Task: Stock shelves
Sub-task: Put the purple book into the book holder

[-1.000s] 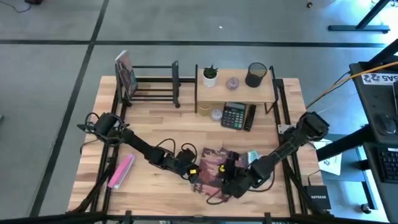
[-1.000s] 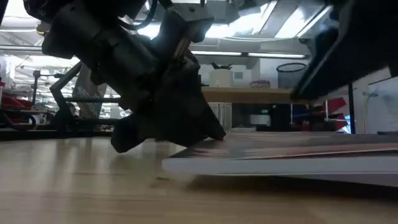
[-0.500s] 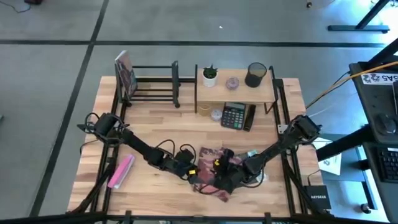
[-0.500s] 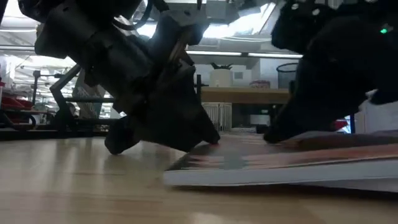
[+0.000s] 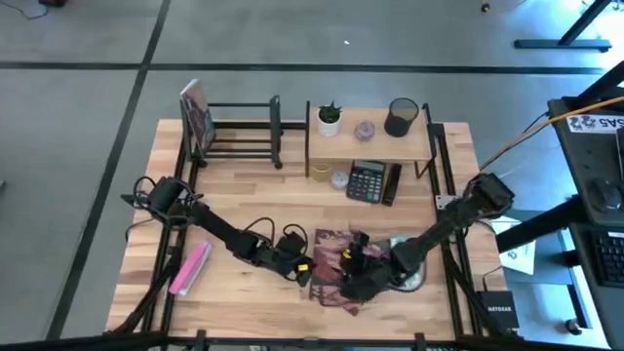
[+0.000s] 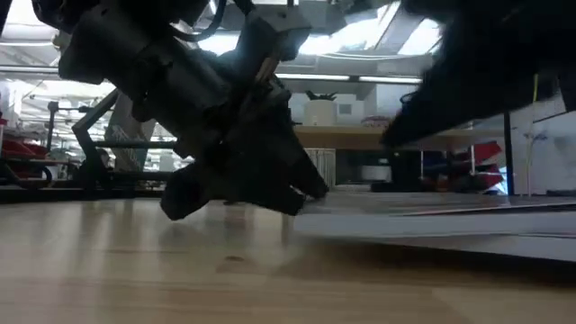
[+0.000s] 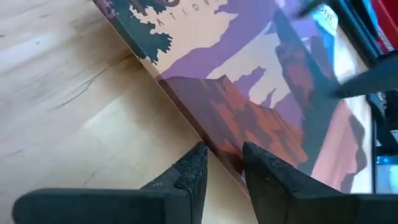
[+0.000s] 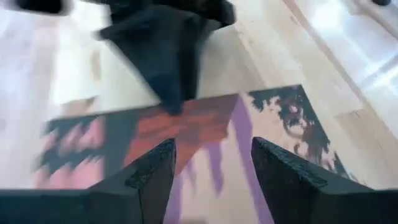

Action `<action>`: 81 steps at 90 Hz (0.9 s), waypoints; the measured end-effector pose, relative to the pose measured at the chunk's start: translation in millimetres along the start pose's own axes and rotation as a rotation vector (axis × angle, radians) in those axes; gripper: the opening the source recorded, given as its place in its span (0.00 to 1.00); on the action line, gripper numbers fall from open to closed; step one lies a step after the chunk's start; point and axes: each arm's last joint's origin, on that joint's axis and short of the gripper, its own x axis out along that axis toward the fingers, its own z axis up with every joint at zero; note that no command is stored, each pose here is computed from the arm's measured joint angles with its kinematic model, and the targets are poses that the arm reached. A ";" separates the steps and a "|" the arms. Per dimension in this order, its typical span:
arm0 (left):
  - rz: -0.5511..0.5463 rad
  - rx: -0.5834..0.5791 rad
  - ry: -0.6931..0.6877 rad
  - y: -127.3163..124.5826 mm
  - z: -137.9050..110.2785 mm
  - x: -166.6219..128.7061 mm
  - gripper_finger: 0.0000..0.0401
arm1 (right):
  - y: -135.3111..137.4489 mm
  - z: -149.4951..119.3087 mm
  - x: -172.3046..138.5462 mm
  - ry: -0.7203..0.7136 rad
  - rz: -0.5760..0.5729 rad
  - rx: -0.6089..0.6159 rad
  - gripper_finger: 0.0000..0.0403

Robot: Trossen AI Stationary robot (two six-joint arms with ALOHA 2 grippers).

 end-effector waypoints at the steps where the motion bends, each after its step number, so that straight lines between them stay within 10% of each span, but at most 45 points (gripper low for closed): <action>1: 0.000 0.000 0.000 0.0 0.0 0.0 0.24 | 0.1 -1.0 -1.0 0.007 -0.001 0.002 0.49; 42: 0.028 -0.003 0.000 3.4 -0.9 0.0 0.53 | -2.9 -33.9 26.4 0.132 -0.055 0.085 0.49; 65: 0.026 0.002 -0.007 2.9 -0.9 -0.1 0.51 | -5.8 -26.3 41.3 0.076 -0.044 0.073 0.49; 81: 0.034 0.008 -0.026 2.4 -0.3 -1.1 0.30 | -5.6 -26.9 41.3 0.072 -0.049 0.062 0.49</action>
